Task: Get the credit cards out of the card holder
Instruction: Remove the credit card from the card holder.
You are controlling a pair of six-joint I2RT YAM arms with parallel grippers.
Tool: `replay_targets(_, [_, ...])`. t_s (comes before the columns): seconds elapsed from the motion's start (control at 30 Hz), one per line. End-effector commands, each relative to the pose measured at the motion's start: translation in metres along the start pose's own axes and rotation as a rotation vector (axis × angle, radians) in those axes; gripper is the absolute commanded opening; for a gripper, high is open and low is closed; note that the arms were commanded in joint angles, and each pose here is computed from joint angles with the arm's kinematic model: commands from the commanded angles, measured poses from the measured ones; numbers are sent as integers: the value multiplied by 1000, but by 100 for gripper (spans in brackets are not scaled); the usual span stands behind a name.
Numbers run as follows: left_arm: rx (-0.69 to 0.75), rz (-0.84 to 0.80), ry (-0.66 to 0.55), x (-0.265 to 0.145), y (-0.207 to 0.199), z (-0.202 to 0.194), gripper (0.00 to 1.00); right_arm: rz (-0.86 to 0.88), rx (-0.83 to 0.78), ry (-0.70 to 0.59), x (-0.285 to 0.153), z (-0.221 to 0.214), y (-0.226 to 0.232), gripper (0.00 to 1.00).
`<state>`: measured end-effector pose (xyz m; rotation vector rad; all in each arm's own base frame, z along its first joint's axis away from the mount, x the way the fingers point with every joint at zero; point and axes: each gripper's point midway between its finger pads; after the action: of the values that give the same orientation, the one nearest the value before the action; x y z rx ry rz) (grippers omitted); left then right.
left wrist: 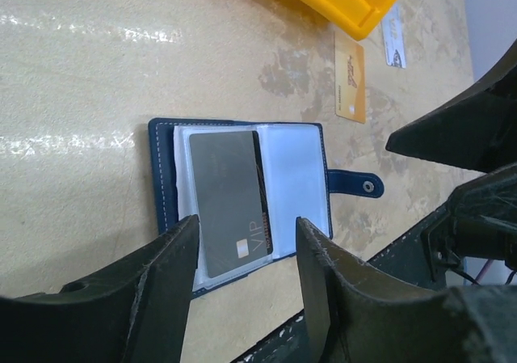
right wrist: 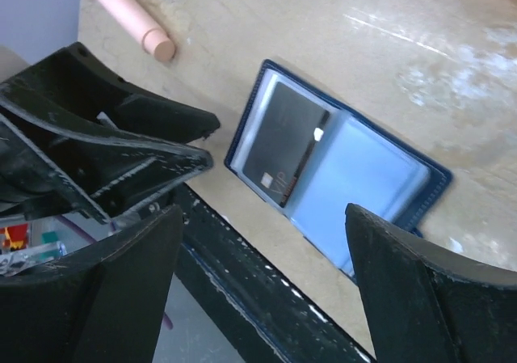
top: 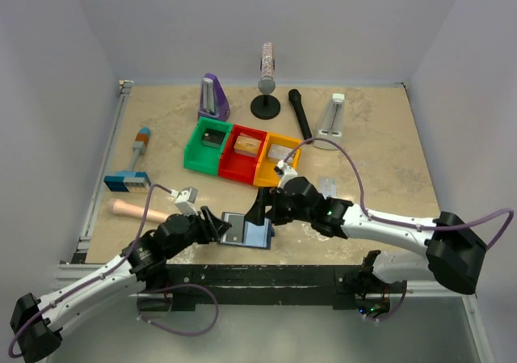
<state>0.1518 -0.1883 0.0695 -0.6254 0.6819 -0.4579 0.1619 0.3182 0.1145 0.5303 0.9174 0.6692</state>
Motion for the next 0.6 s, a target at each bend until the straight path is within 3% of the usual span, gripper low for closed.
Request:
replay_targets(0.0, [8,-14,-4,0,-8,5,55,102,-63,72,10,5,37,84])
replay_targets(0.1, [32,-44,17,1,-14,3,53,145,-46,86,23,-1,41,79])
replay_targets(0.33, [52,-47,61,5,-17,-3,46,178,-3,196,46,-21,41,45])
replay_targets(0.47, [64,-36,76,8,-14,-7,26,165,41,208,58,-29,32,47])
replay_targets(0.57, [67,-31,84,10,-14,-8,17,142,52,210,61,-35,22,42])
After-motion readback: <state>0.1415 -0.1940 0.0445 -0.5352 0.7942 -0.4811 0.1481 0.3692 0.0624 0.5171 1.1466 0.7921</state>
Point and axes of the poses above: each gripper's point midway between its finger pads, its own x axis out along the fingers, its own y axis along the line the jaws close on, z = x × y, and after that the axes turned 1 degree about x, right-handed
